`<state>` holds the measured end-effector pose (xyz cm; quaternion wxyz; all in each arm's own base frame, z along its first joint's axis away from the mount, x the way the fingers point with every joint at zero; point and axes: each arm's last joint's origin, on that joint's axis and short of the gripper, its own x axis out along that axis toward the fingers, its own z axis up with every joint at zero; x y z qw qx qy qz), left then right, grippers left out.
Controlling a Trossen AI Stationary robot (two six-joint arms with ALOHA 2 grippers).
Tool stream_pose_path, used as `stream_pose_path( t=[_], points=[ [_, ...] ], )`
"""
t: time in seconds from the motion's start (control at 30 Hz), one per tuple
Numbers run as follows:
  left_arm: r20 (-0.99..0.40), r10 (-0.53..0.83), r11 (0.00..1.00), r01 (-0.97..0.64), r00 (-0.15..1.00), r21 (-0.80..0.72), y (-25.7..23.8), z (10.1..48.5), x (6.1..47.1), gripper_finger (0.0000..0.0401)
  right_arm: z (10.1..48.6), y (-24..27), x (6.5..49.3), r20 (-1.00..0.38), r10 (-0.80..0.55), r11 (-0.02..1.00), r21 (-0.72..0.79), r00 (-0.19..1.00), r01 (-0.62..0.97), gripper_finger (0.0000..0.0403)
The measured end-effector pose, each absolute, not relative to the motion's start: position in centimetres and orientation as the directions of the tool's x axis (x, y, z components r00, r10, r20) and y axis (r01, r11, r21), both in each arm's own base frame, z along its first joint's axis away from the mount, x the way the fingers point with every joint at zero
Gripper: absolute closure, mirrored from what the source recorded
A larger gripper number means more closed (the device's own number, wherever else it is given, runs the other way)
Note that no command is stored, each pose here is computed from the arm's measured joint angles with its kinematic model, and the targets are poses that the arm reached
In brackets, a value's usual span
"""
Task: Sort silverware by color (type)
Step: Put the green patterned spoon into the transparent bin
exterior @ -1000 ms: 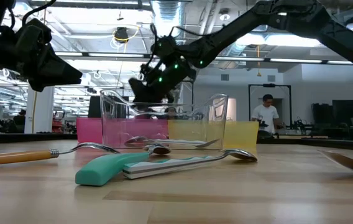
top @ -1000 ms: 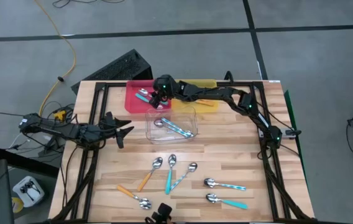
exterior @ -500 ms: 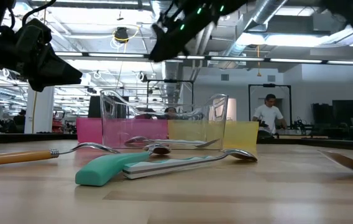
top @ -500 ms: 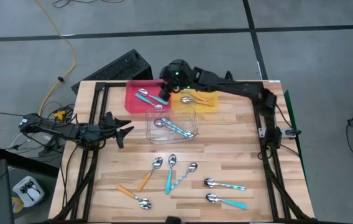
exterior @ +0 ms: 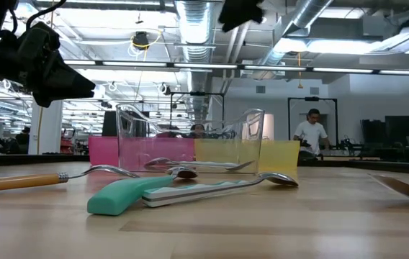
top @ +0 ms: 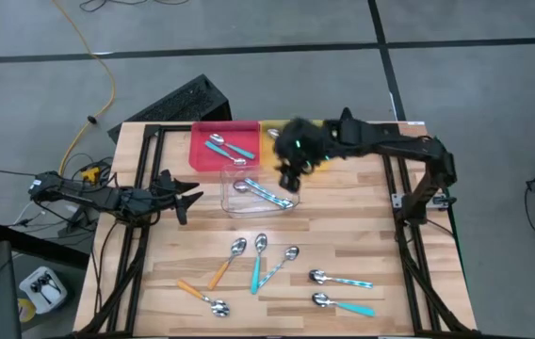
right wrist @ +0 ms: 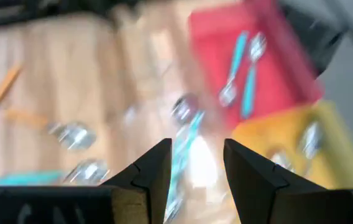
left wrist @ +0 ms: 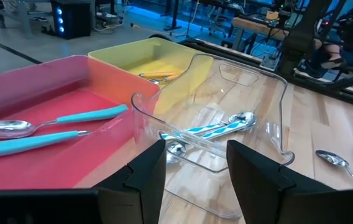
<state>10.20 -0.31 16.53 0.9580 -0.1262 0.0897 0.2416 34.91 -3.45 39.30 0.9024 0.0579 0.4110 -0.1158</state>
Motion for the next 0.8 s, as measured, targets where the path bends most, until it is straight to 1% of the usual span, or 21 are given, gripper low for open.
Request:
stream_pose_path(
  t=[0.2,0.27,0.53,0.67,0.8],
  points=[
    [-0.233,0.440,0.851,-0.486,0.867,-0.199,-0.3,16.5,10.2,0.0248,38.2,3.6,32.9,-0.882,-0.052,0.965,0.077,0.468,0.251,0.0234],
    [-0.233,0.440,0.851,-0.486,0.867,-0.200,-0.3,16.5,10.2,0.0248,37.6,6.0,32.8,-0.895,-0.040,0.964,0.082,0.444,0.254,0.0234],
    [-0.233,0.440,0.847,-0.487,0.867,-0.215,-0.3,16.5,10.2,0.0248,34.5,15.2,32.0,-0.928,-0.054,0.953,0.062,0.368,0.296,0.0234],
    [-0.233,0.440,0.846,-0.487,0.867,-0.215,-0.3,16.5,10.2,0.0248,32.3,18.5,31.3,-0.957,-0.077,0.937,0.026,0.280,0.347,0.0234],
    [-0.233,0.440,0.847,-0.487,0.867,-0.215,-0.3,16.5,10.2,0.0248,30.1,20.4,30.8,-0.976,-0.128,0.903,-0.042,0.175,0.427,0.0234]
  ],
)
